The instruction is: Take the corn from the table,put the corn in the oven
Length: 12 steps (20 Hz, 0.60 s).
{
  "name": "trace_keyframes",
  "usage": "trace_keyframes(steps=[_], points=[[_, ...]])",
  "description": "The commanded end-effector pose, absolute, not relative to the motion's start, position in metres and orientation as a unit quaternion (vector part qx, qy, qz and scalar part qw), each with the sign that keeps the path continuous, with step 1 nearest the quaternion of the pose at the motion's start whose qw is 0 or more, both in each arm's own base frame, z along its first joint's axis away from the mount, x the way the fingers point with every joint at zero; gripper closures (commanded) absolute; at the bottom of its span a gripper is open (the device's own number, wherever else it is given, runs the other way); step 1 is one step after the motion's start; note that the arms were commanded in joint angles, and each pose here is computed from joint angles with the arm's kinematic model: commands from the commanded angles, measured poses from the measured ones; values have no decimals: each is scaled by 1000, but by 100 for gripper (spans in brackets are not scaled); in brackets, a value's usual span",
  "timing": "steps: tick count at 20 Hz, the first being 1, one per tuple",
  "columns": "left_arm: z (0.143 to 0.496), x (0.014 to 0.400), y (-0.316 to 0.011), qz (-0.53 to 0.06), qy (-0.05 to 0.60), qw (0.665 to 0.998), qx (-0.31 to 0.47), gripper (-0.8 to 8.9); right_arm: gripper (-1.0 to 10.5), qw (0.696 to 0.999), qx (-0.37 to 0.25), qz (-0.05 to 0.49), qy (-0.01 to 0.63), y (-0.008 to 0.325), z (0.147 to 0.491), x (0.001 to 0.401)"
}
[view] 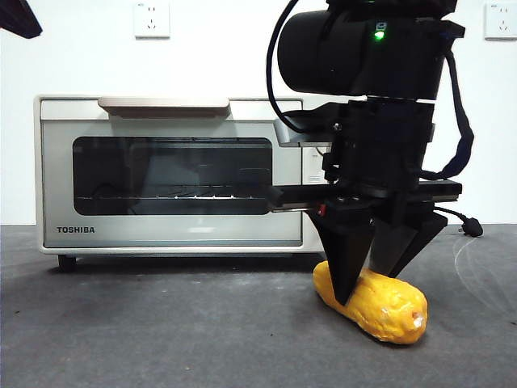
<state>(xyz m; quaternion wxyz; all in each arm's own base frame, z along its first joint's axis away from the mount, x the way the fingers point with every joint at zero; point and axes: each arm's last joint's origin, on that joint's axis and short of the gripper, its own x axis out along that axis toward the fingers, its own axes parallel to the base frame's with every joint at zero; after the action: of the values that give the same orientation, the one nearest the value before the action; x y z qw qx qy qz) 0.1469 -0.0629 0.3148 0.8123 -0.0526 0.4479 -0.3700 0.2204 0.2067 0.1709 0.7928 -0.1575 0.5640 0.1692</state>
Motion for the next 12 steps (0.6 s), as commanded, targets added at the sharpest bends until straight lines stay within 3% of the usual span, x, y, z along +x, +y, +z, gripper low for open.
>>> trace_keyframes(steps=[1, 5, 12], points=[[318, 150, -64, -377, 425, 822, -48, 819, 958, 786, -158, 177, 571, 207, 172, 218], [326, 163, -69, -379, 367, 847, -67, 819, 958, 789, -114, 223, 561, 203, 198, 210], [330, 202, -81, -387, 285, 873, -77, 819, 958, 848, -27, 278, 450, 172, 281, 176]])
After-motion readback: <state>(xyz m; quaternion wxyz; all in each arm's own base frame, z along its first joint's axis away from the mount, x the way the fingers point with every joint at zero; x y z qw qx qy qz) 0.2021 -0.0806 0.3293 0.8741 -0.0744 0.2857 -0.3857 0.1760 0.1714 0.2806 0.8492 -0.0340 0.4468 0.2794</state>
